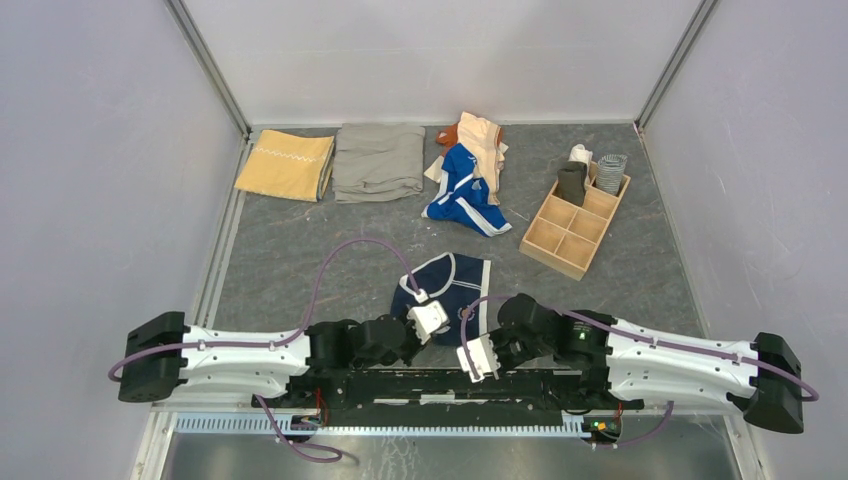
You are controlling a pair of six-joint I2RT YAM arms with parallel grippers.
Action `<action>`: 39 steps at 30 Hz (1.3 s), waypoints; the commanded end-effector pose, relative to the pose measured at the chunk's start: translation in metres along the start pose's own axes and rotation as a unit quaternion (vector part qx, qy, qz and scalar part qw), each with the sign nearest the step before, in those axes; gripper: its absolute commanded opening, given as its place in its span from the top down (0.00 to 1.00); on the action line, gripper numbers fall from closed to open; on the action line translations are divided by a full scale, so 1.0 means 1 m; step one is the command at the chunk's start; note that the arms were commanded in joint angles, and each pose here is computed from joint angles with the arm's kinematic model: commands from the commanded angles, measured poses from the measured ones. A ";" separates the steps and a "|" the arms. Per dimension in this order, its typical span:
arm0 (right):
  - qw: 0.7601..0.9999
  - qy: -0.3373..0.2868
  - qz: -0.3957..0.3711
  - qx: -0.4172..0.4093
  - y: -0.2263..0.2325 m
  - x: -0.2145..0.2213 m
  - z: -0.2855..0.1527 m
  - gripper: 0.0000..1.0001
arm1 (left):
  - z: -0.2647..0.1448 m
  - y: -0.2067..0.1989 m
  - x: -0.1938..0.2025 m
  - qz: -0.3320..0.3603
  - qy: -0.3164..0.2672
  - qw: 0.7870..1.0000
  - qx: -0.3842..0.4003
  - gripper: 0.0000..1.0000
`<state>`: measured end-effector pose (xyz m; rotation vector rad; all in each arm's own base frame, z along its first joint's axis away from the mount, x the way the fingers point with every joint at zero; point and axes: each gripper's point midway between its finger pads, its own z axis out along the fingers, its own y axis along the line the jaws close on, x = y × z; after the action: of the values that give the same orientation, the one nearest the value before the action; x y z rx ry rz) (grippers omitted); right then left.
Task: Roll the underwear
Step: Fold the underwear at the center of the board.
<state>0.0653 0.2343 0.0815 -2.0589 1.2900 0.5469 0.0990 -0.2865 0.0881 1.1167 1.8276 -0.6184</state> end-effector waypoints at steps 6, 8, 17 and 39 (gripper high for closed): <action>0.997 -0.004 0.001 0.072 -0.050 -0.033 -0.016 1.00 | -0.009 0.048 -0.051 -0.040 -0.069 0.992 -0.094 0.98; 0.997 0.005 0.005 0.076 -0.059 -0.033 -0.017 1.00 | -0.009 0.056 -0.055 -0.036 -0.072 0.991 -0.103 0.98; 0.994 0.002 0.048 0.099 -0.098 -0.012 -0.024 1.00 | -0.005 0.092 -0.078 -0.020 -0.106 0.984 -0.138 0.98; 0.969 0.050 0.228 0.082 -0.158 0.090 -0.016 0.96 | 0.068 0.152 -0.074 -0.014 -0.033 0.981 -0.190 0.98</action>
<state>0.2385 0.2106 0.0836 -1.6716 1.8202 0.4926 0.2583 -0.2844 0.1056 0.8114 1.8800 -0.2972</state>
